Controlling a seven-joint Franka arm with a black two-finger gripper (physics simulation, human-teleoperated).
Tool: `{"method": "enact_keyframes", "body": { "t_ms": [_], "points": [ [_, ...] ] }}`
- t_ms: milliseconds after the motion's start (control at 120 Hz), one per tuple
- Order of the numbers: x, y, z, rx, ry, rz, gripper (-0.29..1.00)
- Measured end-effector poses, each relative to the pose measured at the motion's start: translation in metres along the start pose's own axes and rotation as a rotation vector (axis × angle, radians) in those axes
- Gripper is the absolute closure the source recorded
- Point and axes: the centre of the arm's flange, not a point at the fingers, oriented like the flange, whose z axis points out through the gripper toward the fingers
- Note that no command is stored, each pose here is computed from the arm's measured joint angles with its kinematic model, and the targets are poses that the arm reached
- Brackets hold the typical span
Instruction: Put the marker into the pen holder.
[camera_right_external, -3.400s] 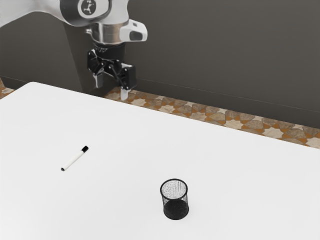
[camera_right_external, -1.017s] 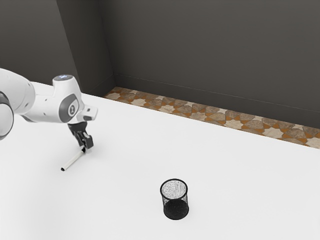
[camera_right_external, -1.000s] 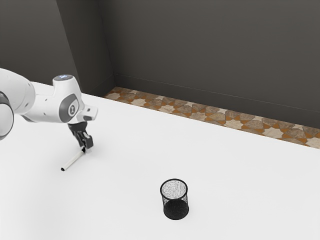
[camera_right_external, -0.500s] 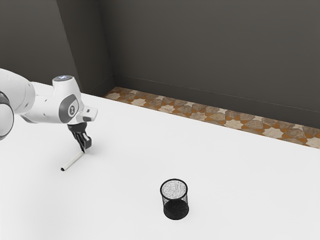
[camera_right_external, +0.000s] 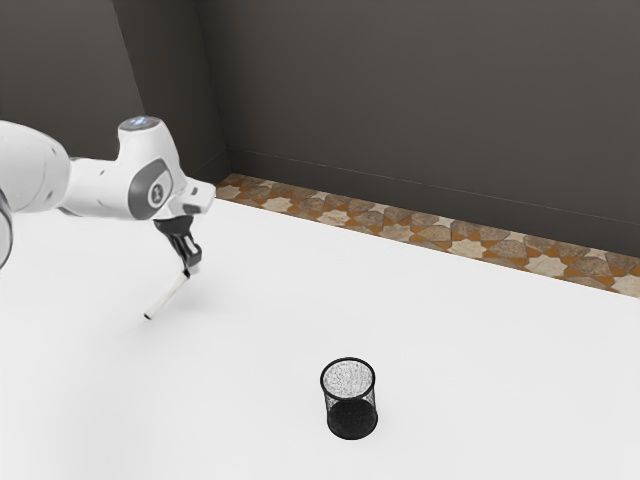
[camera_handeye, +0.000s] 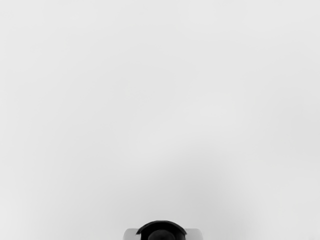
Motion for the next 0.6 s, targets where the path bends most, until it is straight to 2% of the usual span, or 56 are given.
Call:
{"method": "enact_keyframes", "body": {
  "t_ms": [133,283,417,600],
  "points": [
    [0.035,0.055,-0.072,0.041,0.073,0.094,0.72],
    [0.059,0.141,-0.142,0.063,0.153,0.211,0.73],
    [0.059,0.219,-0.200,0.062,0.222,0.304,0.73],
    [0.049,0.318,-0.214,0.018,0.219,0.416,0.74]
  ]
}}
